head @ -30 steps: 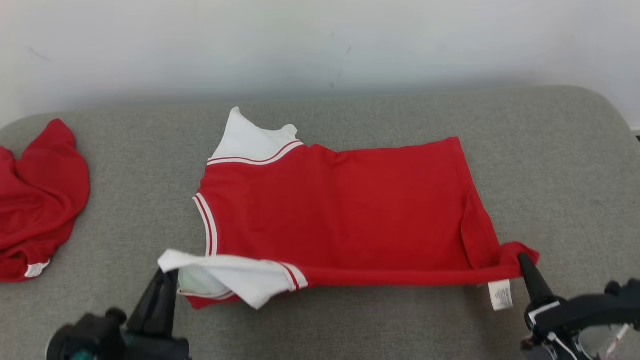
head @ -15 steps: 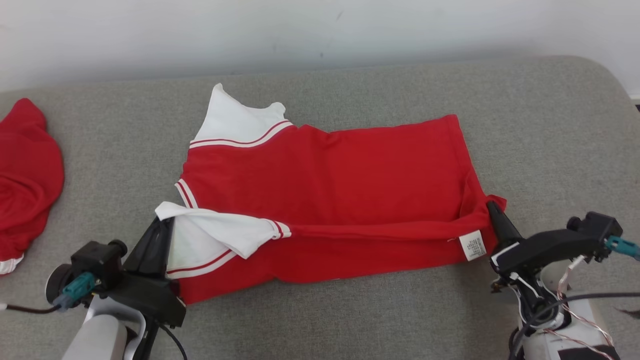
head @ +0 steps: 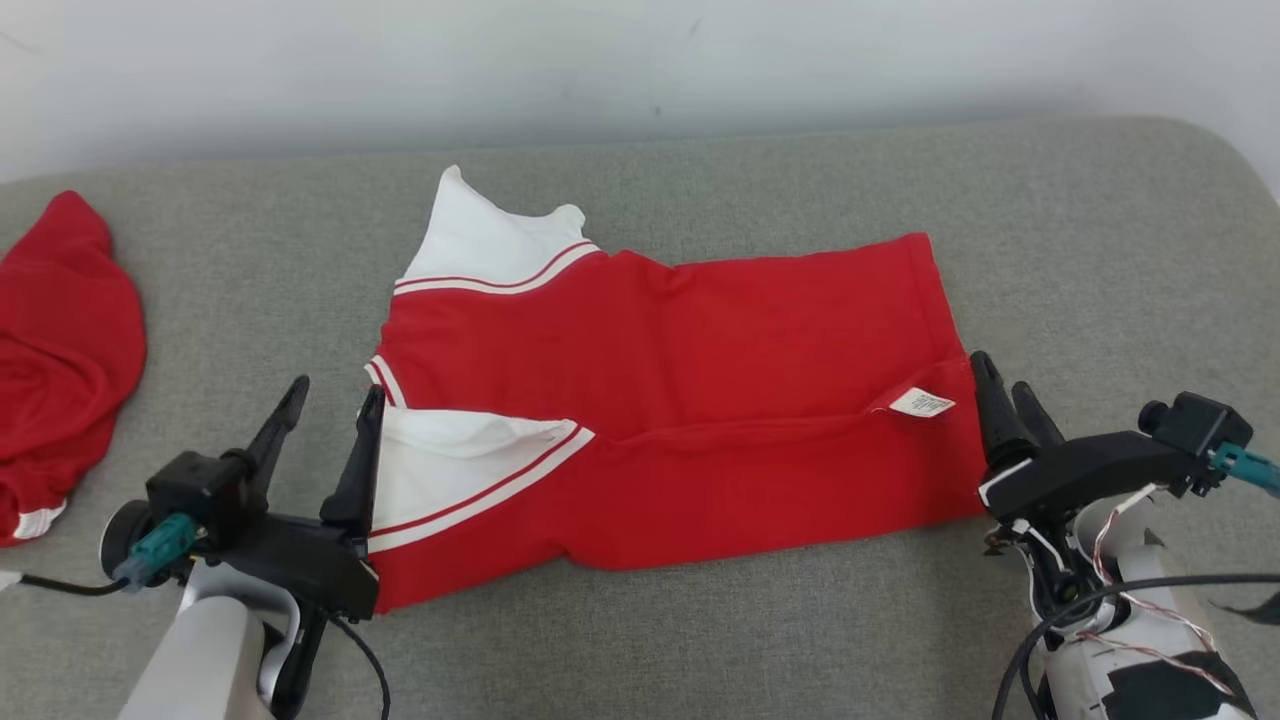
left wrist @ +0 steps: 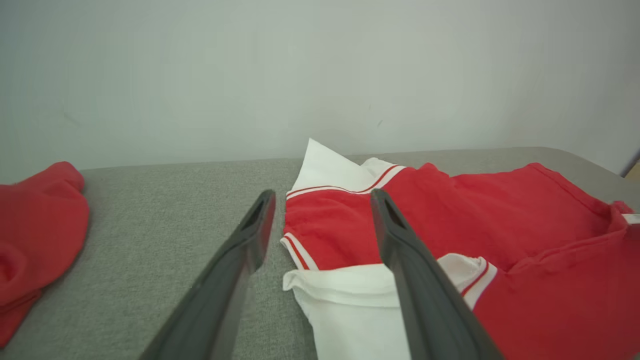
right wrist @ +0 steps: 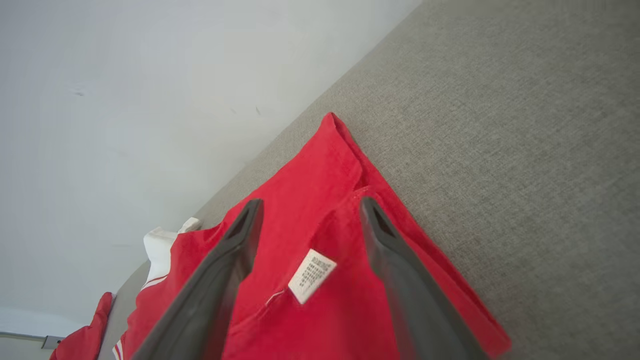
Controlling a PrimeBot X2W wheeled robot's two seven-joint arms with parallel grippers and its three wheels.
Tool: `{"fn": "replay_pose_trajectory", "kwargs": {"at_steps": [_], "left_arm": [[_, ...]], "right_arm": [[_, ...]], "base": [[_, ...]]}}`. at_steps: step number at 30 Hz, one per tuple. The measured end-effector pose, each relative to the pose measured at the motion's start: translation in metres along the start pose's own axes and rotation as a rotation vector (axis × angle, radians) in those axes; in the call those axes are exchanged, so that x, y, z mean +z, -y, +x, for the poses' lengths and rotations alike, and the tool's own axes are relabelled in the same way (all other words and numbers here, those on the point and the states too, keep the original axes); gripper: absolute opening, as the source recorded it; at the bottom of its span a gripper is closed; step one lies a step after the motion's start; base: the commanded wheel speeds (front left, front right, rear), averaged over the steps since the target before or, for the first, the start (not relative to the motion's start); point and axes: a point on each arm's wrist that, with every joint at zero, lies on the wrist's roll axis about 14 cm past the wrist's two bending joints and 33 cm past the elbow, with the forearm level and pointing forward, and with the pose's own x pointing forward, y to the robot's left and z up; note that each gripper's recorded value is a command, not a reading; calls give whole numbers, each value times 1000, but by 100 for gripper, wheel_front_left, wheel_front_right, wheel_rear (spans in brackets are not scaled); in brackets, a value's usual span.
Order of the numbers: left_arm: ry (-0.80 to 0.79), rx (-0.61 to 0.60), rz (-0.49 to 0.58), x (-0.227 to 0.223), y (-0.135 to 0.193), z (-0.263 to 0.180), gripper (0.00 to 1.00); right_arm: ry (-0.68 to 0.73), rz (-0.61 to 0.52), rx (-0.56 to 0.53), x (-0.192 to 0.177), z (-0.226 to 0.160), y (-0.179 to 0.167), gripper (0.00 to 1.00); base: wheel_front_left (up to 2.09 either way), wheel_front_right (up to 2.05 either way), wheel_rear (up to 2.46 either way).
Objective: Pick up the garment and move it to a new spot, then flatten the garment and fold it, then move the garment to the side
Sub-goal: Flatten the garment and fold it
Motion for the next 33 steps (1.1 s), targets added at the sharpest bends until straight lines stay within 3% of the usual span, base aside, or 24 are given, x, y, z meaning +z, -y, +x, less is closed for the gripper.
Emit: {"fn": "replay_pose_trajectory", "kwargs": {"at_steps": [8,18,33], "left_arm": [[74,60,-28,20,-3,-32,100],[15,128,-85,-7,1,-79,100],[-141,130,-120,-61,5,-77,100]], "right_arm": [[82,-94,26,9,-24,2,100],[31,-311,-1,-7,-49,26,100],[-90,-383,-46,-43,-33,45,100]], "base": [[0,0,0],[0,0,0],[0,0,0]]}}
